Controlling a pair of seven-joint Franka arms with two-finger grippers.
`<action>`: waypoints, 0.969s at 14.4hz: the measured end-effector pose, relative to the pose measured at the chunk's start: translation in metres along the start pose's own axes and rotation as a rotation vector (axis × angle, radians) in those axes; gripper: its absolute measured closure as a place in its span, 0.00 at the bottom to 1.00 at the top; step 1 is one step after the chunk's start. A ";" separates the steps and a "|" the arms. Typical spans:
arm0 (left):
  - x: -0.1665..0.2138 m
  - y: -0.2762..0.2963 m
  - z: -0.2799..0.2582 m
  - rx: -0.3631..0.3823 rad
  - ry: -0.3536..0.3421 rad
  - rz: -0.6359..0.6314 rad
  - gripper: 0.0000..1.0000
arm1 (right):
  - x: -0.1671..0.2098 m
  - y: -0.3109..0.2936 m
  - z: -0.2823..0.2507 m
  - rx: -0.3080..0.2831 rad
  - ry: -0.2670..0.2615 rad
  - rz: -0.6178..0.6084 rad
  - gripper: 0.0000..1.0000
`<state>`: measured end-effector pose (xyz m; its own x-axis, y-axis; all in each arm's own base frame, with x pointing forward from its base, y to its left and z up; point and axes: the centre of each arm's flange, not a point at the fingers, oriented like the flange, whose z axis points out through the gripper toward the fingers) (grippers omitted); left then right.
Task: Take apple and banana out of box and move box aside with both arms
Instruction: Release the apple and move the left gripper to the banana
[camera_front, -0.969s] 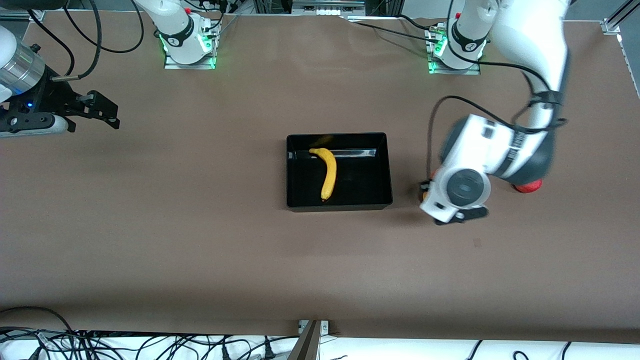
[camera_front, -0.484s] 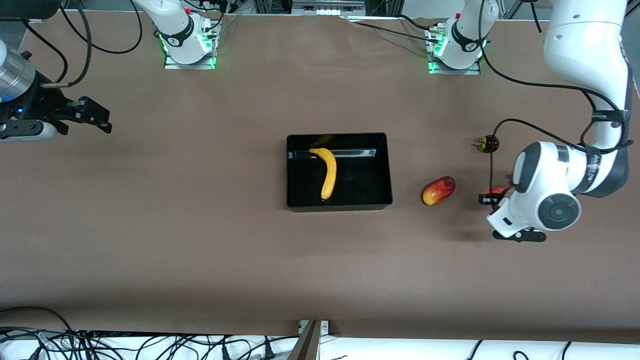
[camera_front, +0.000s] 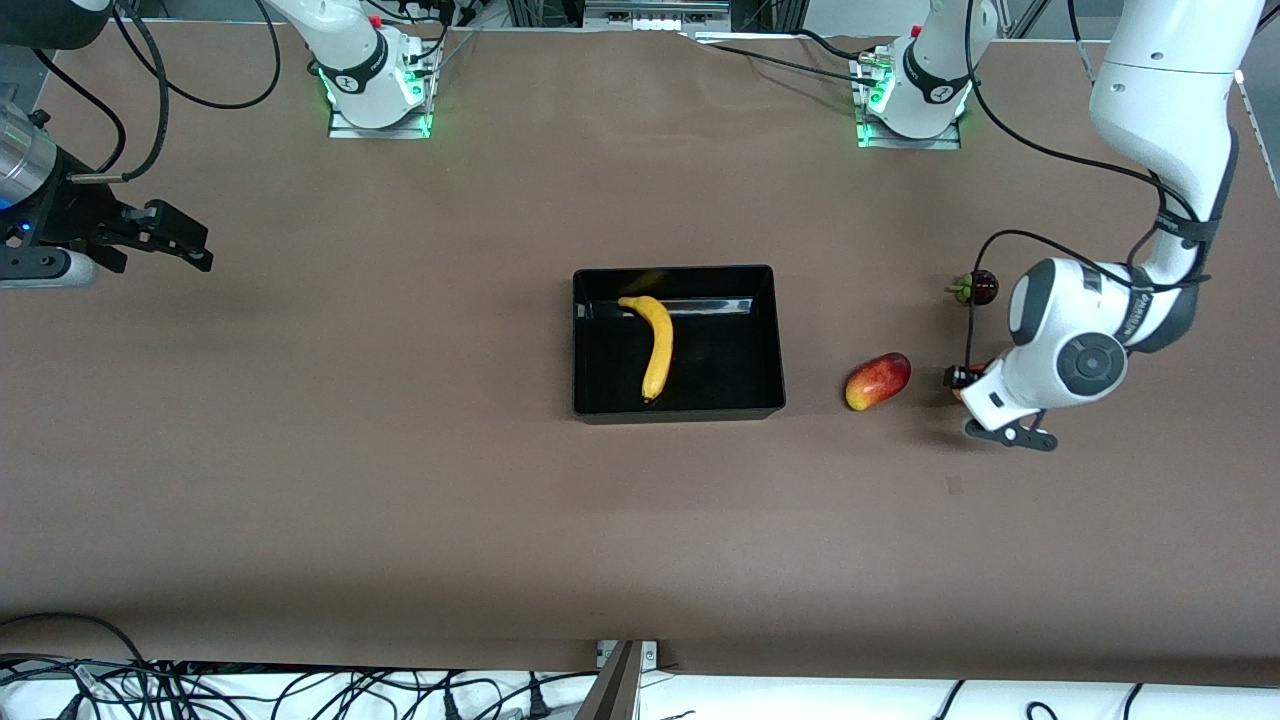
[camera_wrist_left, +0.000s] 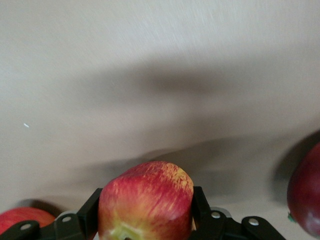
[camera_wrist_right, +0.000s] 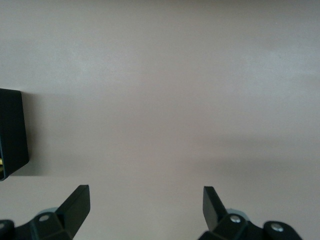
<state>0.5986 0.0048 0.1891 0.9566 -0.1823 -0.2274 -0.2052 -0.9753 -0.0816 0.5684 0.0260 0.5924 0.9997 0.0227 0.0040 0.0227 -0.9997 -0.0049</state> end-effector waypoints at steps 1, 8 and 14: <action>-0.002 0.000 0.000 0.000 0.000 0.000 0.21 | 0.000 0.000 0.000 0.000 0.000 0.000 0.00; 0.008 0.042 -0.119 0.017 -0.063 0.065 0.00 | 0.000 0.000 0.000 0.000 0.000 0.000 0.00; 0.007 0.249 -0.208 -0.009 0.038 0.369 0.00 | 0.000 0.000 0.000 0.000 0.002 0.000 0.00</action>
<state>0.5973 -0.2657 0.3691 0.8255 -0.5265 -0.2035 -0.5364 -0.8439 0.0076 0.5686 0.0257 0.5926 0.9997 0.0226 0.0060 0.0227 -0.9997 -0.0049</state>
